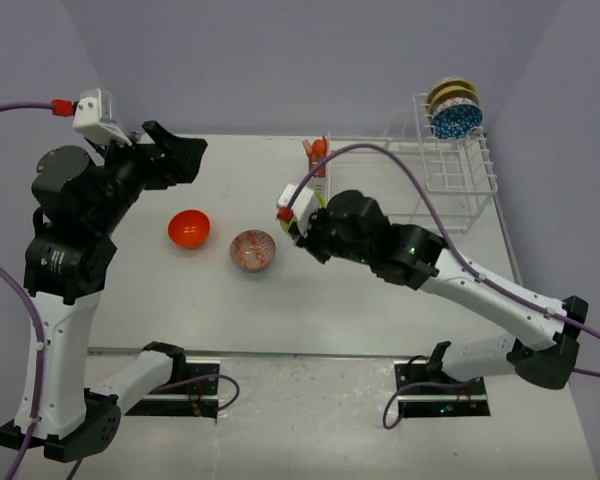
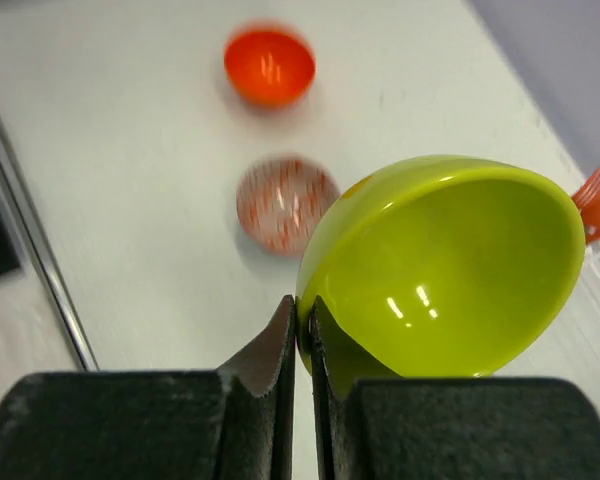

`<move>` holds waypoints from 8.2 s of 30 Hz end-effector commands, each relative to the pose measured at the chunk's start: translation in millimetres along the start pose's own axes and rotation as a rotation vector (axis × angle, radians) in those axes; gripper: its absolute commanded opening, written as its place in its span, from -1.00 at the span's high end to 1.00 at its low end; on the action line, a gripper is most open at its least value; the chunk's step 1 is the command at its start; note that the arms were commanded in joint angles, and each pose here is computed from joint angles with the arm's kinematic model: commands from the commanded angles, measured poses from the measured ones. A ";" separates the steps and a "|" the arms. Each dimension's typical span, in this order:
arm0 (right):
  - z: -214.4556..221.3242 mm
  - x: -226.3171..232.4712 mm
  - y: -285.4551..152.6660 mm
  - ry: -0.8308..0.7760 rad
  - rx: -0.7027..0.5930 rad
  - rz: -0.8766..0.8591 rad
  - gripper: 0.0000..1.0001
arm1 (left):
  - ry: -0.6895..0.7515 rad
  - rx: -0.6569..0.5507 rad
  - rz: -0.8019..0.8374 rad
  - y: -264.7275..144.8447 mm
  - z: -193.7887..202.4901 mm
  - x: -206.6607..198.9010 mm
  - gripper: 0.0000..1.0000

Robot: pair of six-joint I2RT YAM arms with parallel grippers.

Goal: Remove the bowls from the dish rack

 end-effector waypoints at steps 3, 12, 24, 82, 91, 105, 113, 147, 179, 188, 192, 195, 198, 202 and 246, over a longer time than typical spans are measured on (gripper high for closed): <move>47.1 13.2 -4.8 -0.457 0.156 0.037 1.00 | -0.031 0.177 0.077 -15.0 19.0 -6.4 -1.00; 48.5 53.9 2.1 -0.640 0.183 -0.248 1.00 | -0.181 0.453 0.411 -10.4 105.5 -14.7 -1.00; 18.2 73.7 36.4 -0.688 0.305 -0.240 1.00 | -0.207 0.523 0.399 -3.0 144.8 -6.9 -0.94; 86.9 16.9 -95.1 0.060 -0.202 0.027 -0.97 | -0.227 0.448 -0.646 110.9 191.3 155.2 1.00; 95.5 7.0 -138.3 0.146 -0.349 -0.003 -0.98 | -0.274 0.532 -0.731 111.0 230.7 189.4 1.00; 99.6 14.6 -130.3 0.091 -0.305 -0.091 -0.98 | -0.266 0.563 -0.787 98.2 261.2 193.3 1.00; 100.6 16.4 -135.3 0.088 -0.328 -0.136 -0.98 | -0.280 0.597 -0.761 100.7 273.8 193.8 1.00; 105.0 14.5 -134.7 0.090 -0.337 -0.121 -0.98 | -0.239 0.618 -0.771 95.2 271.1 187.6 0.26; 26.9 -237.3 -121.7 1.392 -1.278 0.212 -0.69 | 0.045 0.189 -0.374 -36.7 176.3 81.9 -1.00; 26.7 -294.0 -99.1 1.393 -1.302 0.372 -0.49 | 0.053 0.202 -0.325 -36.9 178.6 70.9 -1.00; 32.4 -304.7 -93.6 1.373 -1.307 0.410 -0.47 | 0.054 0.223 -0.315 -34.5 180.5 69.8 -1.00; 34.1 -302.6 -97.0 1.329 -1.335 0.438 -0.47 | 0.052 0.223 -0.319 -34.6 180.7 70.0 -1.00; 29.1 -305.1 -99.6 1.302 -1.340 0.468 -0.47 | 0.052 0.228 -0.317 -34.0 181.6 70.1 -1.00; 22.2 -305.8 -99.4 1.289 -1.331 0.470 -0.45 | 0.050 0.238 -0.312 -31.5 182.7 70.4 -1.00; 0.0 -373.1 -66.5 1.438 -1.172 0.802 0.09 | 0.039 0.232 -0.378 -34.8 181.1 72.6 -1.00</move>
Point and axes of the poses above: each gripper's point midway between its finger pads, its own y axis out along the fingers, its own x axis along the line the jaws close on, z = x × y, the point moved 10 cm from there along -y, back along the fingers, and after that the axes turned 12 degrees about y, right-handed, at the moved point
